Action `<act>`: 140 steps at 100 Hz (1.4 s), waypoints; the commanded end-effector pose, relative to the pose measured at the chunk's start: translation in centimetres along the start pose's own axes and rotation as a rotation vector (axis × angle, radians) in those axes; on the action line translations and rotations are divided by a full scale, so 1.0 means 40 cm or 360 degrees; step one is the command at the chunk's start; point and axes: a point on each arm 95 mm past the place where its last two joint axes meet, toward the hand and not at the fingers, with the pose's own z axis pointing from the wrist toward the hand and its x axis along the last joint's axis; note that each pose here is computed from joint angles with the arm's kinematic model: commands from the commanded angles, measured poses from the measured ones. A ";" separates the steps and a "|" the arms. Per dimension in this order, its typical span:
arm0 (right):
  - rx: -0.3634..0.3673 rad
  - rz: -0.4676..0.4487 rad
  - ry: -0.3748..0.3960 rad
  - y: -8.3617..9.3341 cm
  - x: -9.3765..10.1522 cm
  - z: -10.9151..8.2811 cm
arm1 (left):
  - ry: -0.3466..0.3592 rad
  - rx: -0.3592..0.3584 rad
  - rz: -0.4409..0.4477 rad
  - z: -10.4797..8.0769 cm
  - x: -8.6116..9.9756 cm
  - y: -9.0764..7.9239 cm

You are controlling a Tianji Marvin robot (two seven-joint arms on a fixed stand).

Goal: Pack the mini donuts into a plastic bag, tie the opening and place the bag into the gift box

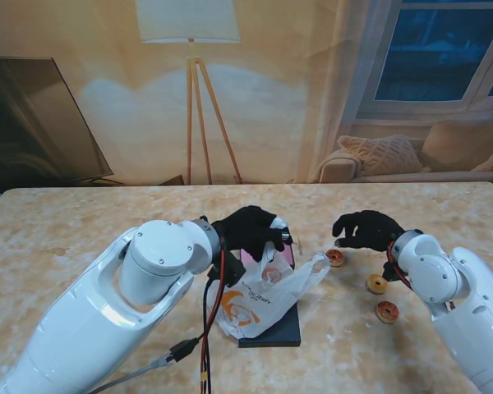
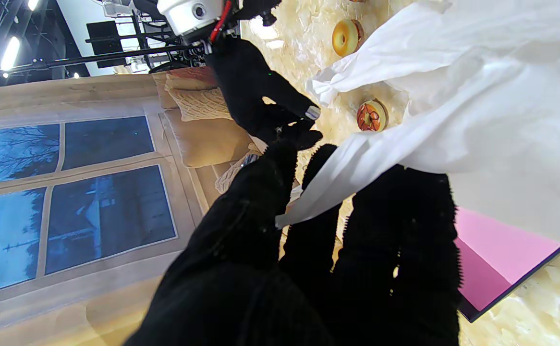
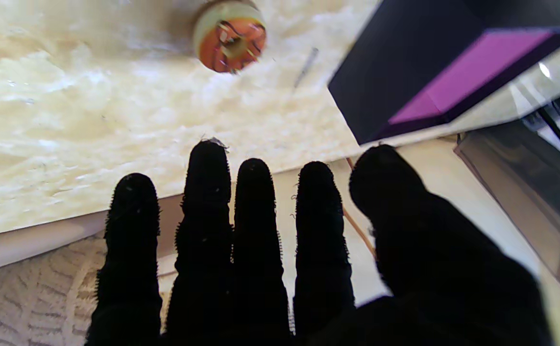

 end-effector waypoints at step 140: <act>0.0270 -0.0339 -0.0079 -0.105 -0.046 0.149 | 0.0127 -0.0092 0.0007 -0.049 0.052 0.025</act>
